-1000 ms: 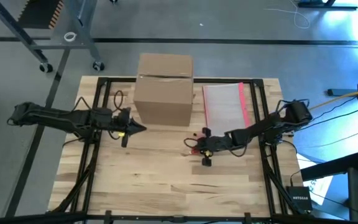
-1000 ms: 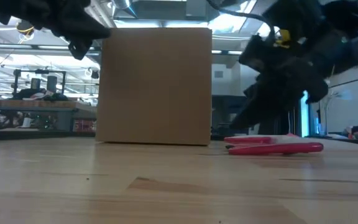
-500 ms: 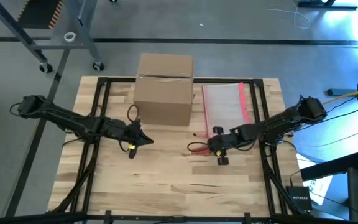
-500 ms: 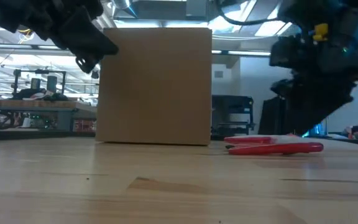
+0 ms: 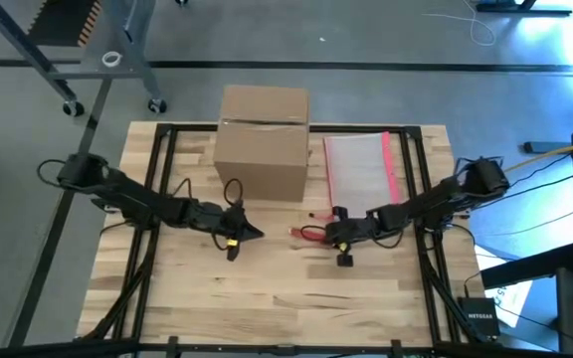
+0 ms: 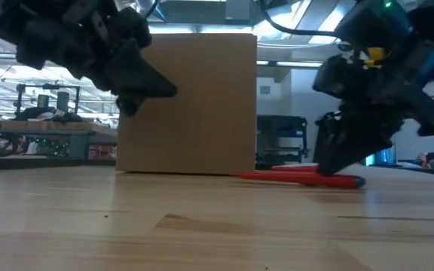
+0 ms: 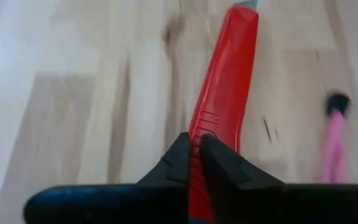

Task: Unpack boxes
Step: Open the cardboard box using the utility knife

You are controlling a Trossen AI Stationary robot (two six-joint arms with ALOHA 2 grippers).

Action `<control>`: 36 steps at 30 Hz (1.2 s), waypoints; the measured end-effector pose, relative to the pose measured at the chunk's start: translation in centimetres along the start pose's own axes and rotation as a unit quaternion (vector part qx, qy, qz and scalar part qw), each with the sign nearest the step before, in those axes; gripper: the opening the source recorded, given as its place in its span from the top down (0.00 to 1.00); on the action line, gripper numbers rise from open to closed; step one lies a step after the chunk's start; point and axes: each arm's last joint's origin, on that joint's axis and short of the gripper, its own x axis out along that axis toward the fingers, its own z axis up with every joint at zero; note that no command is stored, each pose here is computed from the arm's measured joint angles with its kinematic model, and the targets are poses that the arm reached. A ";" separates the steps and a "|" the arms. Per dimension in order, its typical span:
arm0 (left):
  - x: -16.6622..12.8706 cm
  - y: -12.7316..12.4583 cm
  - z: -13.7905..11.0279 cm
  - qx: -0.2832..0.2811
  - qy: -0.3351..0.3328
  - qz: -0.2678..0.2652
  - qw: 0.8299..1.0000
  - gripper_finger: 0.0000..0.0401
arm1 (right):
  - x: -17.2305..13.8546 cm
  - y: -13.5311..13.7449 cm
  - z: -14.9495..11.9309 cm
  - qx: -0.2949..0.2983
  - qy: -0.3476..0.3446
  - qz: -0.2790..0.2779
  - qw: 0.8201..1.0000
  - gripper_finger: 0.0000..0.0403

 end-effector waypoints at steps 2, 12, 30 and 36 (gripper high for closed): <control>0.8 0.0 -0.2 0.000 -0.004 -0.002 1.000 1.00 | 1.0 0.2 0.5 0.002 -0.020 0.002 1.000 0.94; 6.2 -0.4 2.1 0.054 0.031 0.027 0.998 1.00 | 0.6 0.9 4.3 0.035 -0.040 0.010 0.999 0.88; 9.1 2.9 0.5 0.164 0.130 -0.016 0.978 0.54 | 0.9 4.9 3.1 0.161 -0.100 -0.038 0.981 0.38; 11.0 4.9 -1.2 0.209 0.132 -0.032 0.968 0.47 | 0.3 6.9 2.6 0.165 -0.122 -0.052 0.977 0.40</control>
